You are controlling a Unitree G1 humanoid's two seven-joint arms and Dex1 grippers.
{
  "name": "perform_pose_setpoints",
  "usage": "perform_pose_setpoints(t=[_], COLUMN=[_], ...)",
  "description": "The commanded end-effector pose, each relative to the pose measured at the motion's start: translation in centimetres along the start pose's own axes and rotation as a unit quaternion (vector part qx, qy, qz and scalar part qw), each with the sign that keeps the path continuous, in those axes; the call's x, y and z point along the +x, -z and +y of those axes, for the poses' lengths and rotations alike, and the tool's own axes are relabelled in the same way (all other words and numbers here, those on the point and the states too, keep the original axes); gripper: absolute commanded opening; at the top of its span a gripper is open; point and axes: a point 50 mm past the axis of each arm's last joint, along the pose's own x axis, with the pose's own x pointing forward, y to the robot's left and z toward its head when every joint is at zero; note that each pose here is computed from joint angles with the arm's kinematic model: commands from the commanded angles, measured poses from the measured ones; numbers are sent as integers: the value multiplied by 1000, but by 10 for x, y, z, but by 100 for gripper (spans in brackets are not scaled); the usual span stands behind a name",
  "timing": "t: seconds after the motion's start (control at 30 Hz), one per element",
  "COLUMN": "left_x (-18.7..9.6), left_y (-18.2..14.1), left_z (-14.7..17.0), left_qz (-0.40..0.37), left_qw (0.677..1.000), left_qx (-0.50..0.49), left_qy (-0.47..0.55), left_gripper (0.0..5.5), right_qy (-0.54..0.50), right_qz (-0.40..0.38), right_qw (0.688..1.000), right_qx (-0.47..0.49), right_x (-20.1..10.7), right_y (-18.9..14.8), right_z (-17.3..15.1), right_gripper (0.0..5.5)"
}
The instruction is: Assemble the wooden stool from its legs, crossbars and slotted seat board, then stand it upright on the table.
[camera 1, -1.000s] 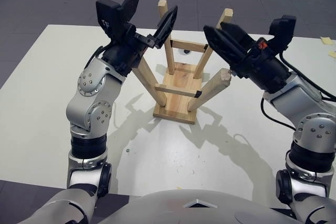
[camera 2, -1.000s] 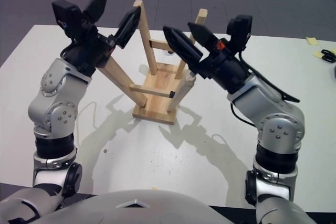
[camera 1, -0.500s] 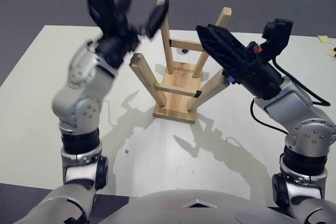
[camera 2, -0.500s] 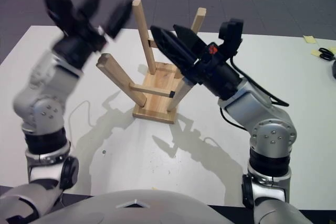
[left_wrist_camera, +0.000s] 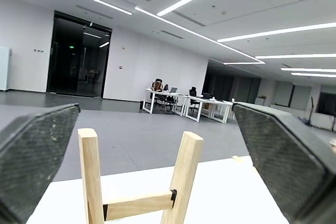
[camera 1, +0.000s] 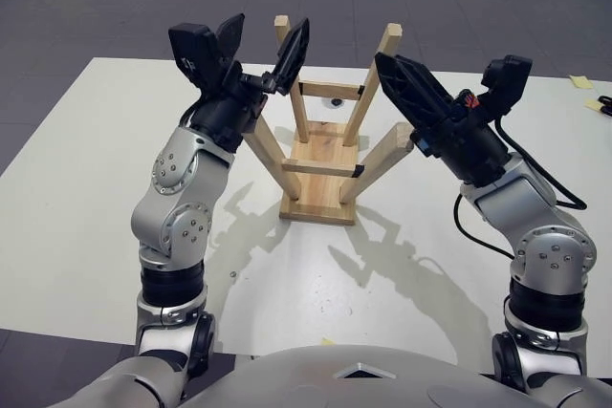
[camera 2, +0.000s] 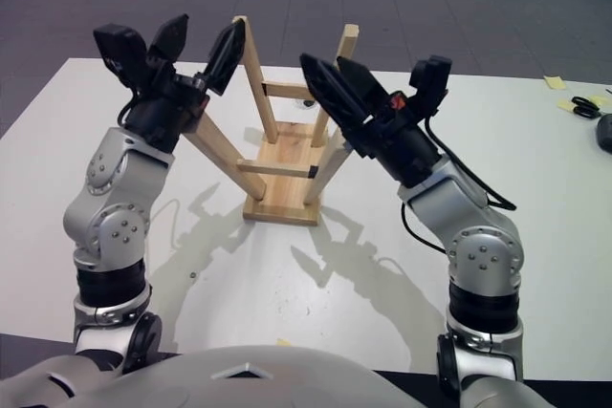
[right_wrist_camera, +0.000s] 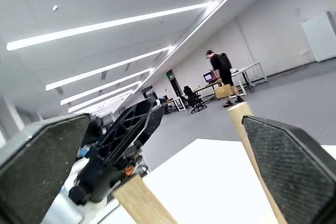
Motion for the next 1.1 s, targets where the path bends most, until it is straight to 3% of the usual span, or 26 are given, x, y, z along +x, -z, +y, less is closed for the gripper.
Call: perform_pose_setpoints(t=[0.03,0.13,0.27,0.4,0.57,0.63,0.83,0.97,1.1], left_x=[16,8,-33,-91,-128,-131,-103,-100,-117], left_y=[-24,-52,-36,2,21,29,34,37,51], left_z=[2,18,55,73,59,49,6,-19,-9], left_qz=[-46,-92,-34,129,196,209,210,242,307], left_qw=[998,992,977,940,927,932,965,960,941], left_qx=[-31,13,88,203,213,198,148,130,134], left_qy=[-27,-81,-189,-240,-240,-221,-55,61,45], left_gripper=[540,540,540,540,540,540,540,540,540], right_qy=[-22,27,182,359,478,472,249,203,225], right_qz=[-81,-101,-83,-33,23,51,88,96,89], right_qw=[996,994,979,926,860,857,931,937,930], right_qx=[29,19,-30,-109,-178,-199,-252,-268,-275], right_x=[13,2,-34,-84,-125,-125,-67,-58,-61], right_y=[-35,-39,-16,14,36,45,55,52,45], right_z=[11,0,-36,-64,-63,-53,-9,-7,-16], right_gripper=[539,539,539,539,539,539,539,539,539])
